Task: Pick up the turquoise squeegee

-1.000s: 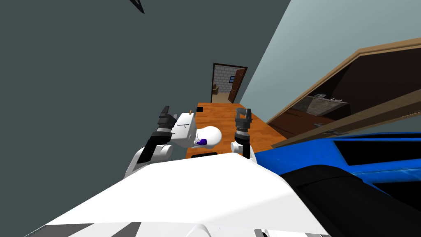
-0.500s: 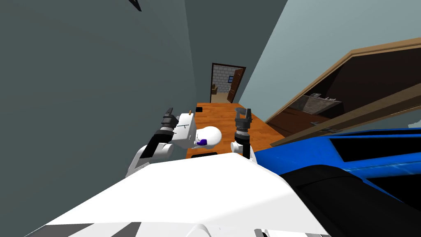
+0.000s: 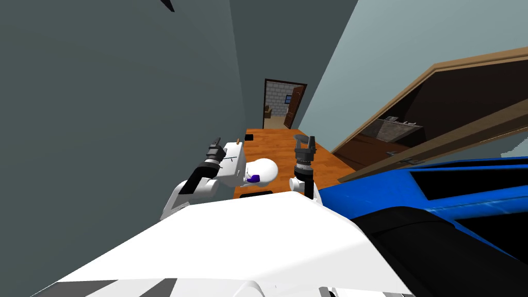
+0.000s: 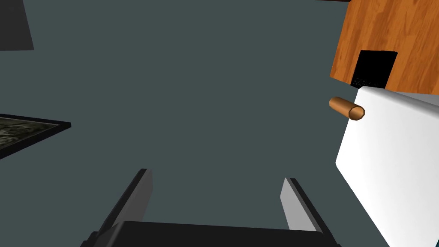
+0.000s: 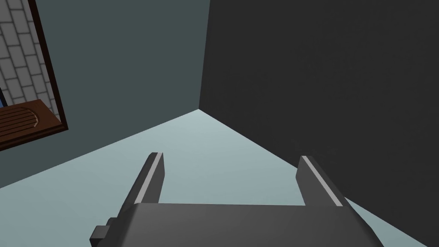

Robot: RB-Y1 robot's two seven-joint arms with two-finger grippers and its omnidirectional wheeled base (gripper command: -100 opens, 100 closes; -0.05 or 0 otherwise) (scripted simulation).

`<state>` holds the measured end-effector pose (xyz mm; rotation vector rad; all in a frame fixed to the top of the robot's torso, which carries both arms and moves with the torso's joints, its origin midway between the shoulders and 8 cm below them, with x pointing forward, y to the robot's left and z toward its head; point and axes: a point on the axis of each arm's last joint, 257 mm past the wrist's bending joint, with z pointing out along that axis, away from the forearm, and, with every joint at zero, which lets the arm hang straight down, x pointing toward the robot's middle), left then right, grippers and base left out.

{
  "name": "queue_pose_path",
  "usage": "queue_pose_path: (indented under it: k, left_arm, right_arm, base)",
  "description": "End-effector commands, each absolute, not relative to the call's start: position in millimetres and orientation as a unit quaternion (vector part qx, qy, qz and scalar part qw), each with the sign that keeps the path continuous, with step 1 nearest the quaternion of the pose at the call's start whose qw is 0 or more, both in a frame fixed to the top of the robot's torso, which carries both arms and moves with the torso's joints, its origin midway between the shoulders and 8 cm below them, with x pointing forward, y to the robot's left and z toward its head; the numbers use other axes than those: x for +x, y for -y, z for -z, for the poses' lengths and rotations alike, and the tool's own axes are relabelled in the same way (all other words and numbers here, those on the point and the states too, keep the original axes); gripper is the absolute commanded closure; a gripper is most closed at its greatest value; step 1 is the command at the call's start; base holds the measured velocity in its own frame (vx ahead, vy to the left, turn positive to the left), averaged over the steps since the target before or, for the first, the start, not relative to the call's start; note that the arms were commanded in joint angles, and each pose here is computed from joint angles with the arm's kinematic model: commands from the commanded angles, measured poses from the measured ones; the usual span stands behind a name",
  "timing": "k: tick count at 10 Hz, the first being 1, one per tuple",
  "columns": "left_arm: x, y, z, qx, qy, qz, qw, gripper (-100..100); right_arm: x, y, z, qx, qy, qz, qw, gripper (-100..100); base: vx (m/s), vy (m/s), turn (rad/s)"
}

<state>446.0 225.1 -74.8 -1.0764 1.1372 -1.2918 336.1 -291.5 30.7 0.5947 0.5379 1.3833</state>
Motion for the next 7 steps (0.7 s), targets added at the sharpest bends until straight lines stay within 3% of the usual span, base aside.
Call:
queue_pose_path:
  k: [1, 7]
  left_arm:
    - [449.4, -225.5, 84.2, -0.463, -0.486, 0.531, 0.518, -100]
    - [456.8, -223.9, 118.3, -0.503, -0.516, 0.497, 0.482, -100]
  right_arm:
    - [336.1, 291.5, -30.7, 0.267, -0.241, -0.620, 0.697, 0]
    - [336.1, 291.6, -30.7, 0.267, -0.241, -0.620, 0.697, 0]
  base:
    - [0.016, 0.028, -0.036]
    - [0.012, 0.019, -0.032]
